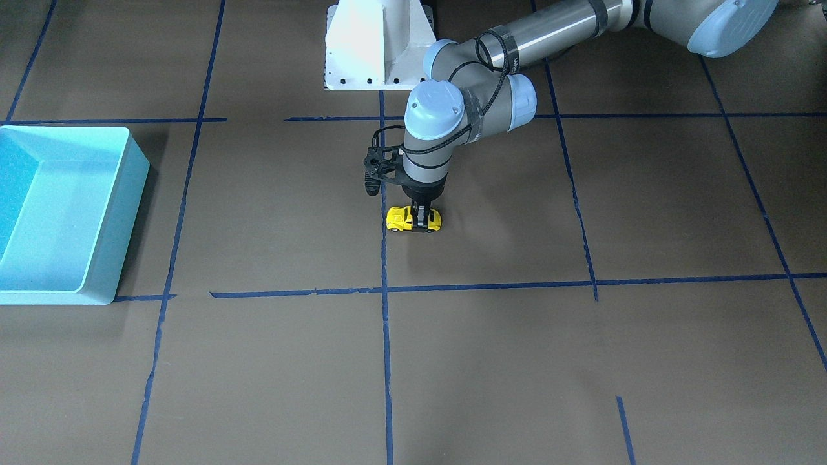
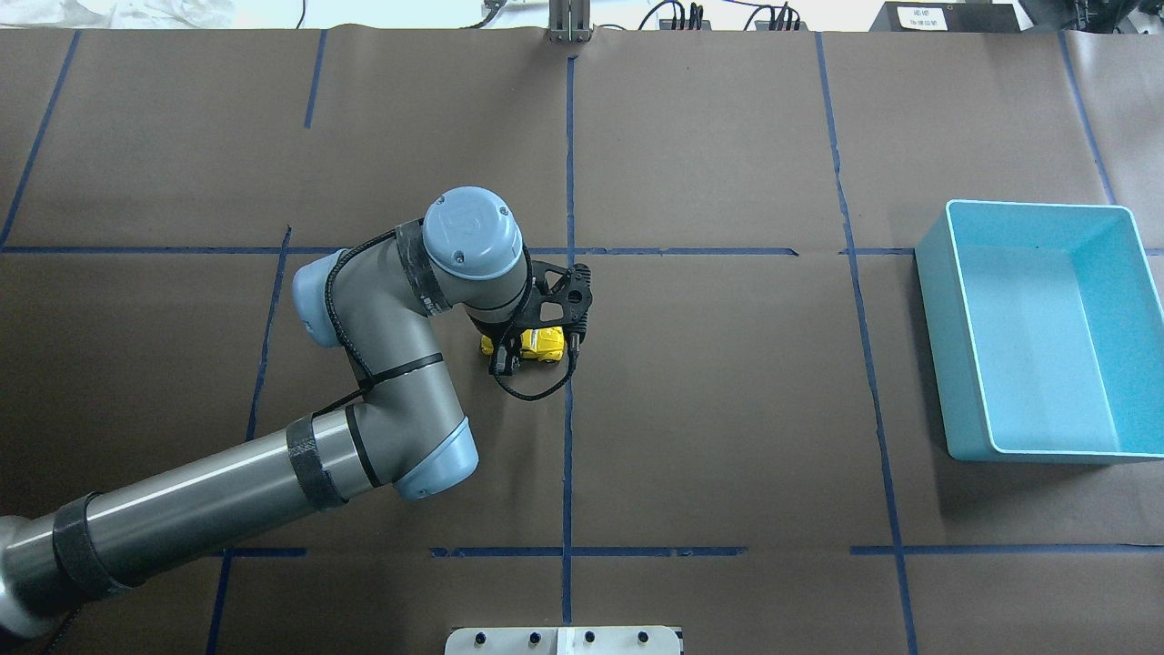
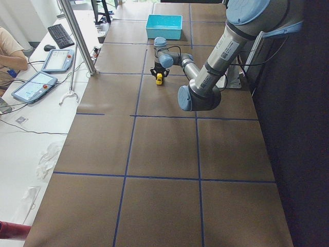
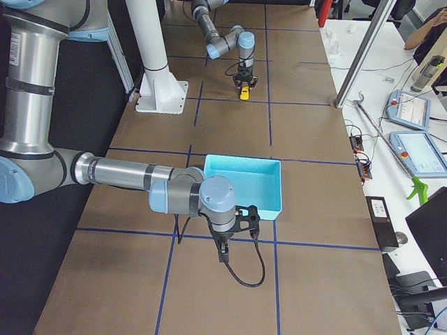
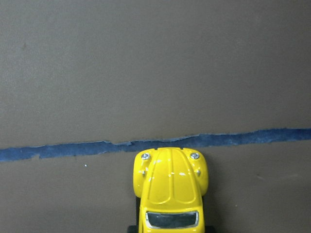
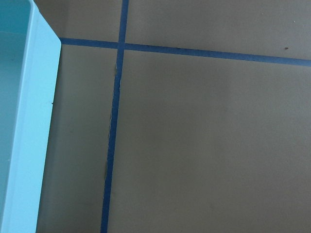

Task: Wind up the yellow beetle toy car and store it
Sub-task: 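Keep the left gripper pressing the yellow car against the table, then drag the yellow car backward, away from the blue bin, with the left gripper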

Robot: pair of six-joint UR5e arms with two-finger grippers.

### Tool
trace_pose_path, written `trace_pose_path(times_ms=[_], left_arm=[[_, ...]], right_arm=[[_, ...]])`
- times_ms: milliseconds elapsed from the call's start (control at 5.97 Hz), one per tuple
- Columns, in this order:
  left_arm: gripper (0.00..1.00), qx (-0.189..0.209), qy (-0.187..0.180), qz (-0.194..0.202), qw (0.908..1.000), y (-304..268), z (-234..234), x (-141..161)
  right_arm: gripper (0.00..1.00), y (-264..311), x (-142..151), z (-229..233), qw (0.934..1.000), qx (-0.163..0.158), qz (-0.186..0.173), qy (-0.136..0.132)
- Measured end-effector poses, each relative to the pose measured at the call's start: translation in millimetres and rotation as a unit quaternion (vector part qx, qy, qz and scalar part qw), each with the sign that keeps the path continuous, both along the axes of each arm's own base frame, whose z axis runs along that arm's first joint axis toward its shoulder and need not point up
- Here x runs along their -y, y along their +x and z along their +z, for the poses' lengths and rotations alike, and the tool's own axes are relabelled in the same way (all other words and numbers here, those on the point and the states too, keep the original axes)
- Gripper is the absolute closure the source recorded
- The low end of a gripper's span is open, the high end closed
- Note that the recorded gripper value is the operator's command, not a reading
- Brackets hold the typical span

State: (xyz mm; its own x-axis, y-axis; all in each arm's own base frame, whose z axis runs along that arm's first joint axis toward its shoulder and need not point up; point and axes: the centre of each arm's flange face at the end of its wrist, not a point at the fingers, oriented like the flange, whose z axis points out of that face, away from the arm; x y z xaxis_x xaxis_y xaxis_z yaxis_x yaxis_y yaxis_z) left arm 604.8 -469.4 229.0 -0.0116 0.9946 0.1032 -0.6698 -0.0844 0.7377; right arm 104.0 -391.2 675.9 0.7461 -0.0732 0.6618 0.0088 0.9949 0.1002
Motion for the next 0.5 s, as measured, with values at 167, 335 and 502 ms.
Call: trace_pose_path(times_ms=[167,335,502], left_arm=[[0.86,0.001,0.000,-0.001,1.0000,-2.3,3.6,0.6],[0.86,0.002,-0.001,-0.002,1.0000,-5.1,7.5,0.9],[0.86,0.003,-0.001,-0.003,1.0000,-7.6,9.8,0.9]], right_arm=[[0.00,0.0,0.1,-0.2,1.0000,0.000,0.000,0.000],[0.00,0.0,0.1,-0.3,1.0000,0.000,0.000,0.000],[0.00,0.1,0.0,-0.2,1.0000,0.000,0.000,0.000]])
